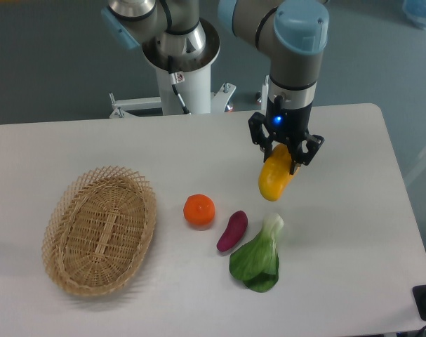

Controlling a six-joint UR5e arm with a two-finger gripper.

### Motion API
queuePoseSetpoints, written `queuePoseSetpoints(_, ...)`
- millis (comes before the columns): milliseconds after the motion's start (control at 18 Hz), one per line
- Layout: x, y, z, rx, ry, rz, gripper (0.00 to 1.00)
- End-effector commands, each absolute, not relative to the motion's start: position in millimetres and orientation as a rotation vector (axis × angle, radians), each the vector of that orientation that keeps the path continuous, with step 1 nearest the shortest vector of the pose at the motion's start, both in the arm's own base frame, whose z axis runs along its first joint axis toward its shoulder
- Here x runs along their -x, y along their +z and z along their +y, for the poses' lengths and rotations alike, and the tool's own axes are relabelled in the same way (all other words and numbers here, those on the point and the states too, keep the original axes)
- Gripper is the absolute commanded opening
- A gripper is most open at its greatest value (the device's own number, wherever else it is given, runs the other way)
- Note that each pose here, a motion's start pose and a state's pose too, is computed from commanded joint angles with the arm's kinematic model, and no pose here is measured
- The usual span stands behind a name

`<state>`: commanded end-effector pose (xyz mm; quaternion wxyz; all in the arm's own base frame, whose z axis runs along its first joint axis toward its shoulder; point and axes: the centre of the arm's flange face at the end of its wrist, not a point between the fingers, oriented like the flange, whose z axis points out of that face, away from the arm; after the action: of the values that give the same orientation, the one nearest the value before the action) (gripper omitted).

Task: Place the mango on the table
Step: 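Lower the held yellow mango toward the table with the gripper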

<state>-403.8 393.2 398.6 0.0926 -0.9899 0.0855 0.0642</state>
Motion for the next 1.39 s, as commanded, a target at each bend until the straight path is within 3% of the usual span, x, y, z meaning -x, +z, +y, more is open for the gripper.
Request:
queuePoseSetpoints(611,403,396,392,2.944,0.187,0.276,0.41)
queuePoseSetpoints(1056,418,367,364,2.921,0.158,0.683,0.41)
queuePoseSetpoints(1389,443,317,333,2.852,0.050,1.031,0.41)
